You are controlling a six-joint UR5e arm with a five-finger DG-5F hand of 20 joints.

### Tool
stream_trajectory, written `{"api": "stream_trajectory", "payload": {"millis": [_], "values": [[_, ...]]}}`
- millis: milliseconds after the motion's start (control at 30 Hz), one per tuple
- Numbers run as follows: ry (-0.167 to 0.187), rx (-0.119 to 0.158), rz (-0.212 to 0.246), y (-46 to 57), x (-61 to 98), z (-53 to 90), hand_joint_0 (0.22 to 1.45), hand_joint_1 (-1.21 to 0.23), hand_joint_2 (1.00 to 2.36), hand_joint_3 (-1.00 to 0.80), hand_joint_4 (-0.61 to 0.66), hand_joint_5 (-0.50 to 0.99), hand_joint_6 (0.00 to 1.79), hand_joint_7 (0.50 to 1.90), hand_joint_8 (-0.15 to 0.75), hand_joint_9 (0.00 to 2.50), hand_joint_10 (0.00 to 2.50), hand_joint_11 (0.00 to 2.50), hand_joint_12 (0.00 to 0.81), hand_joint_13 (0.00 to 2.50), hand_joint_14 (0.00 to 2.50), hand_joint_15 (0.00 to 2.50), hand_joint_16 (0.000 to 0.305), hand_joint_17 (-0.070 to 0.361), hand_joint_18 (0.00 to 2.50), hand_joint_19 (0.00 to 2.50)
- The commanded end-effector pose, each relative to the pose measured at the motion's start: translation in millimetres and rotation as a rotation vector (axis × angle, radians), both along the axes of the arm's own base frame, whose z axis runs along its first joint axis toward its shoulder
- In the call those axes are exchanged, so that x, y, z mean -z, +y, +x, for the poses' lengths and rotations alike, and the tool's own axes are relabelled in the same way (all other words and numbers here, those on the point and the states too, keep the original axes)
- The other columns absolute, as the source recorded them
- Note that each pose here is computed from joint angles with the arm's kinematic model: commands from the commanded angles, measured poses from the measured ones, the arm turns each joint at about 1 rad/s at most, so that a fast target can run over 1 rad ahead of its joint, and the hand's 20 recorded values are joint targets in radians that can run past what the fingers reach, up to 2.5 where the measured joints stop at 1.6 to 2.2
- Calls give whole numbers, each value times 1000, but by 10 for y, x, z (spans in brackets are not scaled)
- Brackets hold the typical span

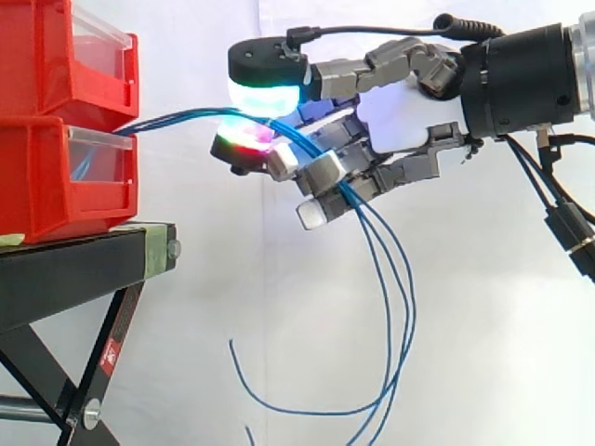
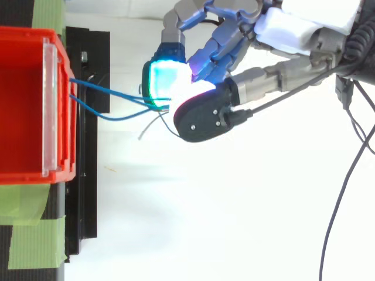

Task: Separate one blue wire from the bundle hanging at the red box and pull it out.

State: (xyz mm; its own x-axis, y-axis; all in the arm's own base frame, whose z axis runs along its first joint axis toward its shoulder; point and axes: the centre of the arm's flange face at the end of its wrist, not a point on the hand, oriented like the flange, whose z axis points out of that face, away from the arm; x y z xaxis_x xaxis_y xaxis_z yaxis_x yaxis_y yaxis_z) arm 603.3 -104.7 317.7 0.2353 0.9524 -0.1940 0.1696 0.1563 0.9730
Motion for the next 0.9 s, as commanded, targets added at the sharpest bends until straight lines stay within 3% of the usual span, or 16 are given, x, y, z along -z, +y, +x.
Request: {"api": "stream_trajectory", "payload": {"millis": [0, 533, 667, 867], "values": [[1, 0, 0, 1, 0, -1, 724, -1009, 1009, -401, 71, -243, 943, 989, 275, 933, 16, 1136, 416, 1212, 26, 1195, 56, 125, 932, 592], [3, -5, -3, 37, 9, 8, 690, -879, 1015, -329, 95, -220, 940, 1005, 310, 1060, 16, 1211, 419, 1266, 25, 1213, 55, 123, 949, 672], [13, -12, -23, 64, 13, 7, 667, -848, 1020, -260, 98, -217, 946, 1086, 314, 1097, 16, 1225, 418, 1283, 25, 1225, 55, 124, 957, 693], [25, -19, -74, 64, 11, 9, 639, -807, 1018, -232, 118, -214, 949, 1100, 324, 1144, 17, 1243, 422, 1294, 24, 1245, 55, 124, 964, 739]]}}
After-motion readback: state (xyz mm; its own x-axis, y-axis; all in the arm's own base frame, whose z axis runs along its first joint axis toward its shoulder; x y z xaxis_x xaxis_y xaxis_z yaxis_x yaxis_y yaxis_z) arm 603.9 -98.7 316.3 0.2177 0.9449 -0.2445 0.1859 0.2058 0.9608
